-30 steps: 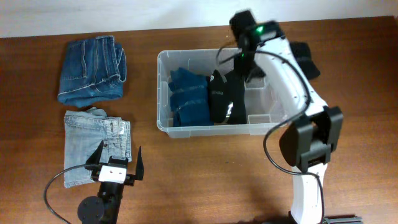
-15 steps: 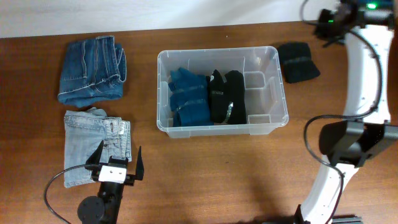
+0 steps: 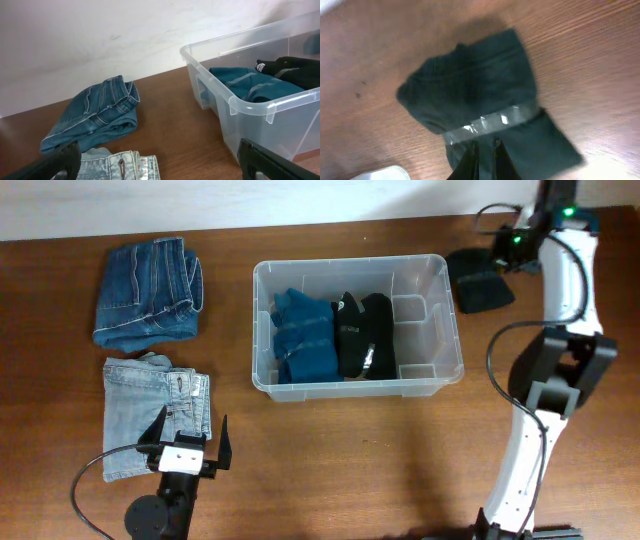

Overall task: Pack container
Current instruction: 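Move the right gripper to the small black bundle at top right, then lower the right gripper onto the small black bundle to grasp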

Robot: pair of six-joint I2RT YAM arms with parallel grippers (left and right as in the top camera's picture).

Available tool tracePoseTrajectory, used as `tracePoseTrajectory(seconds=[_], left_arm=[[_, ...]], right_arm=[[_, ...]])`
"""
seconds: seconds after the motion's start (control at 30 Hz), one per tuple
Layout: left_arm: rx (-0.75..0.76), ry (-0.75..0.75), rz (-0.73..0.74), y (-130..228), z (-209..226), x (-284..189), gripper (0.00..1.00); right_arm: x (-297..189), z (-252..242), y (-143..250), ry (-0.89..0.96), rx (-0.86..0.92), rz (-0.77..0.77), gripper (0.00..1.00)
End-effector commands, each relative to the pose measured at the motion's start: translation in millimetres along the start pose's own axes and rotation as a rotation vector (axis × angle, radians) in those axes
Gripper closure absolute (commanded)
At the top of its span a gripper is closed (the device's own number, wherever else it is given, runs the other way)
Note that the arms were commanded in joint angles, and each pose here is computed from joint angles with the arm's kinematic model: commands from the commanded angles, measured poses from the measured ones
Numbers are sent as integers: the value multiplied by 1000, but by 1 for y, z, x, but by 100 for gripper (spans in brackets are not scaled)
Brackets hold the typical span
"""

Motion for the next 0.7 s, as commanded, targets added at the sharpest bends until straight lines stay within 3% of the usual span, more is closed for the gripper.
tracePoseTrajectory(seconds=[0.0, 0.37, 0.67], left_arm=[[16, 9, -5, 1, -2, 0, 1], [16, 9, -5, 1, -2, 0, 1], [16, 9, -5, 1, -2, 0, 1]], right_arm=[[23, 10, 12, -15, -32, 41, 96], [43, -17, 26, 140, -25, 91, 96], [47, -31, 41, 207, -118, 160, 96]])
Point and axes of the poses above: each gripper's point midway between its finger pads, its own x axis out along the fingers, its own z axis along the line the jaws close on, y = z × x, the point moved 4 cm from there along -x, back along the fingers, and after that the axes turned 12 degrees about x, right-handed, at the moved point
